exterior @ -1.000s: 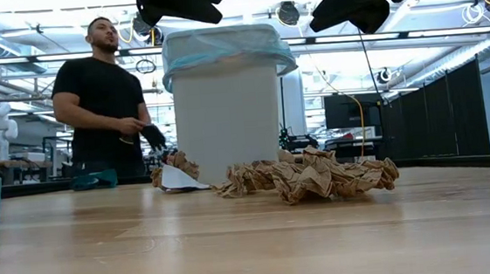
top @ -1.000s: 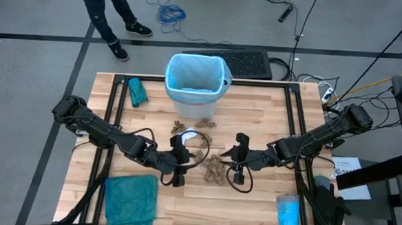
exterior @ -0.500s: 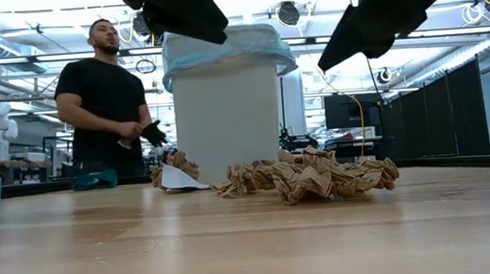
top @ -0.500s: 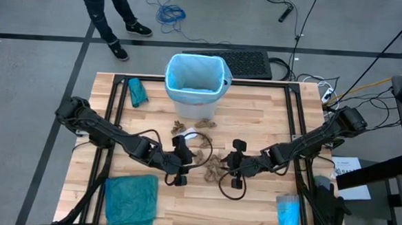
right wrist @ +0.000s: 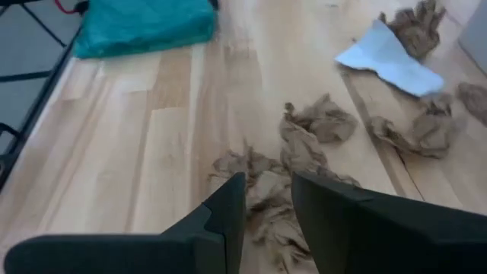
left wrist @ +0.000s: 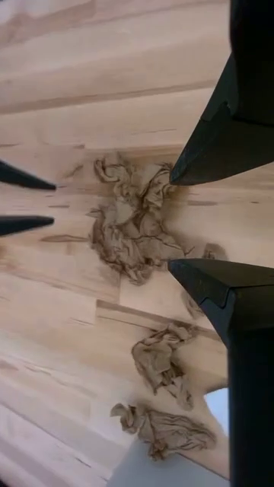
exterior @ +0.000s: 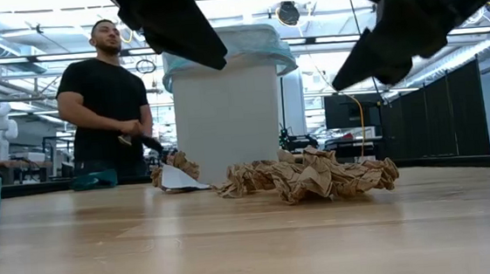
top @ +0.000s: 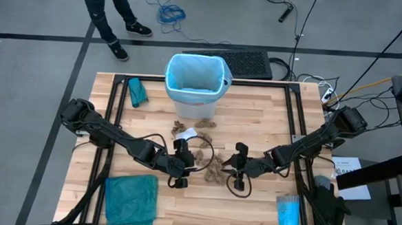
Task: Place trash/remove bag and relplace
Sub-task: Put the brown paper into the blue trash bag inside the white trash bin
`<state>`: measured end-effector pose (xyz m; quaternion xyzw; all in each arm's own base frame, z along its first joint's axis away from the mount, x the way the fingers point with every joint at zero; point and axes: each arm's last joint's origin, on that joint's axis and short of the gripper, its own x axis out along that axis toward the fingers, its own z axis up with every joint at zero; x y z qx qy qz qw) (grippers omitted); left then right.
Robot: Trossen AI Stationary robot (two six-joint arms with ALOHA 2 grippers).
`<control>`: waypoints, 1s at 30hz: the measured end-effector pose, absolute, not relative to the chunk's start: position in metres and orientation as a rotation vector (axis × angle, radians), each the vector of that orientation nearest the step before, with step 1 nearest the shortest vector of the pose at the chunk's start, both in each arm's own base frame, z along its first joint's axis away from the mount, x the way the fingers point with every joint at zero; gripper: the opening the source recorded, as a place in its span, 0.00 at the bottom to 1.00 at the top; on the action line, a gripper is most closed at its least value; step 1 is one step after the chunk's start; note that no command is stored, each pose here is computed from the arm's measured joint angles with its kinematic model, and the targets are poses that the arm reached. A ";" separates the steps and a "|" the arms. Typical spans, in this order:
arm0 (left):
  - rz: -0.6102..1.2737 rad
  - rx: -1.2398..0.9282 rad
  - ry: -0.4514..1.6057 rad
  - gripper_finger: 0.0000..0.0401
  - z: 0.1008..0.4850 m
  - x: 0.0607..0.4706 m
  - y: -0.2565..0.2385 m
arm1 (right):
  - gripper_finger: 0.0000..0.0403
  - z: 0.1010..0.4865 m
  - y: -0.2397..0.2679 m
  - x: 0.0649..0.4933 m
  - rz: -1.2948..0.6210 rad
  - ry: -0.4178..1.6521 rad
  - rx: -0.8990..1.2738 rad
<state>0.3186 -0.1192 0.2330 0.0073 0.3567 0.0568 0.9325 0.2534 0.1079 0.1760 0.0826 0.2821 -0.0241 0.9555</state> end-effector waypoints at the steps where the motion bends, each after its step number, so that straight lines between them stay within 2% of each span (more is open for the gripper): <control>1: 0.117 0.015 0.733 0.41 0.232 0.319 -0.119 | 0.25 0.174 0.106 0.253 -0.045 0.583 0.186; 10: 0.117 0.013 0.730 0.41 0.231 0.320 -0.120 | 0.25 0.141 0.083 0.246 -0.122 0.675 0.276; 16: 0.119 0.014 0.730 0.41 0.231 0.320 -0.120 | 0.25 0.127 0.078 0.258 -0.069 0.628 0.317; 23: 0.120 0.014 0.731 0.41 0.231 0.320 -0.120 | 0.25 0.106 0.069 0.262 -0.117 0.703 0.329; 30: 0.121 0.015 0.731 0.41 0.231 0.319 -0.119 | 0.25 0.109 0.068 0.266 -0.105 0.666 0.331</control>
